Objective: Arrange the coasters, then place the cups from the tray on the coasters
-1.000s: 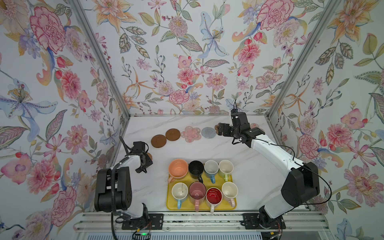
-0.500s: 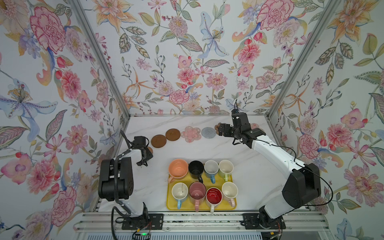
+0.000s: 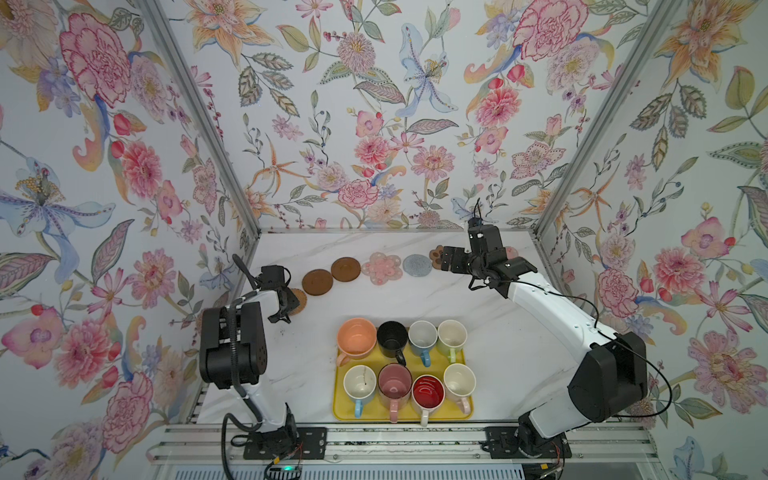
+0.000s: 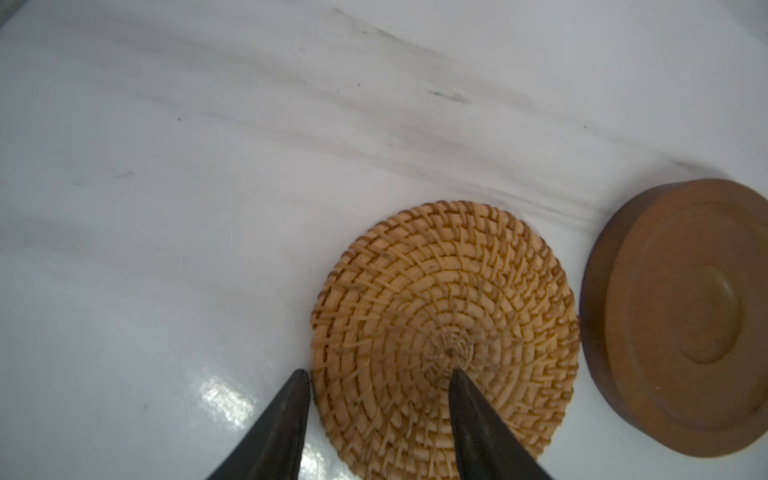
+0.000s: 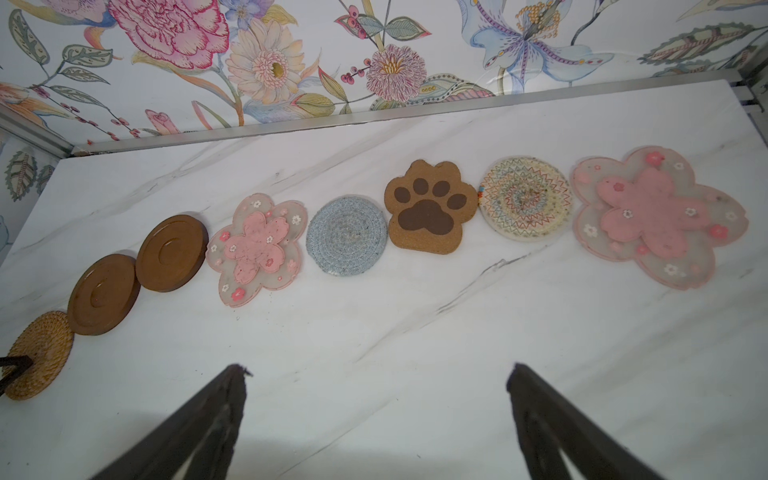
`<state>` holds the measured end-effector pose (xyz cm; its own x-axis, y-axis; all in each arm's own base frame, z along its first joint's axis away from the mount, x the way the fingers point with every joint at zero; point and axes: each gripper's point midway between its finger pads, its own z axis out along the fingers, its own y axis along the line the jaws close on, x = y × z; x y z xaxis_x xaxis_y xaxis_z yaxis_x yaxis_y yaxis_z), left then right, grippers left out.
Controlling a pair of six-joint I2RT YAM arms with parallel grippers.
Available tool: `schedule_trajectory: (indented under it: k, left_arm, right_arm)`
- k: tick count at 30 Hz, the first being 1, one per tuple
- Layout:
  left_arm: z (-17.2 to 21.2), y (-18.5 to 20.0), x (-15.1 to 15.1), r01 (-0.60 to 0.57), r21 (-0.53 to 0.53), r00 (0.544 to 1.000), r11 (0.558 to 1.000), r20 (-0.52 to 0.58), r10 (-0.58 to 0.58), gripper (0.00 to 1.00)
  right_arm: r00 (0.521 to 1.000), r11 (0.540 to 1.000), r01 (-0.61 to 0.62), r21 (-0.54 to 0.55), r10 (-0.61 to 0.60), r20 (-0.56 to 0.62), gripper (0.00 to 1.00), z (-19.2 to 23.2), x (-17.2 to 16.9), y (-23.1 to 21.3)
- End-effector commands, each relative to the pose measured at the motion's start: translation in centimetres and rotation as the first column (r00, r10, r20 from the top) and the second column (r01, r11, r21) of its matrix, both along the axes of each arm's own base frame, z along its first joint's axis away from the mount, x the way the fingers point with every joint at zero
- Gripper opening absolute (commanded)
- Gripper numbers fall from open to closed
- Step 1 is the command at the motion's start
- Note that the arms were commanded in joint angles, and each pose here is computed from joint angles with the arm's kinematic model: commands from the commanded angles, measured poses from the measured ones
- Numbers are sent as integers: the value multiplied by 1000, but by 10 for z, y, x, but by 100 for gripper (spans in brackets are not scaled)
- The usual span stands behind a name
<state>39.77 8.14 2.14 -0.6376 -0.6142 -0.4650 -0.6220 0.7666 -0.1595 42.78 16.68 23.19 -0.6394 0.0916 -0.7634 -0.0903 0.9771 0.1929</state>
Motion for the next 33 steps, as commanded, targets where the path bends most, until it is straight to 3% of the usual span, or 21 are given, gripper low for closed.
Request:
schedule_trajectory:
  k: [1, 8, 13, 24, 33]
  left_arm:
    - [-21, 4, -12, -18, -17, 996, 1000, -86, 17, 56]
    - [27, -3, -11, 7, -40, 1000, 999, 29, -6, 59]
    - [39, -21, -20, 35, -108, 998, 994, 65, -28, 59]
    - [21, -44, -18, 59, -145, 997, 988, 52, -52, 59]
    - [0, -40, -10, 31, -137, 999, 990, 19, -29, 58]
  right_arm:
    - [1000, 1000, 22, 4, -22, 0, 99, 3, -5, -7]
    - [1000, 1000, 27, 0, -27, 2, 99, 4, -6, -9]
    - [1000, 1000, 17, 9, -17, -2, 99, 2, -4, -5]
    - [1000, 1000, 11, 14, -11, -3, 99, 2, -3, -2]
    - [1000, 1000, 20, 5, -20, 4, 99, 5, -7, -6]
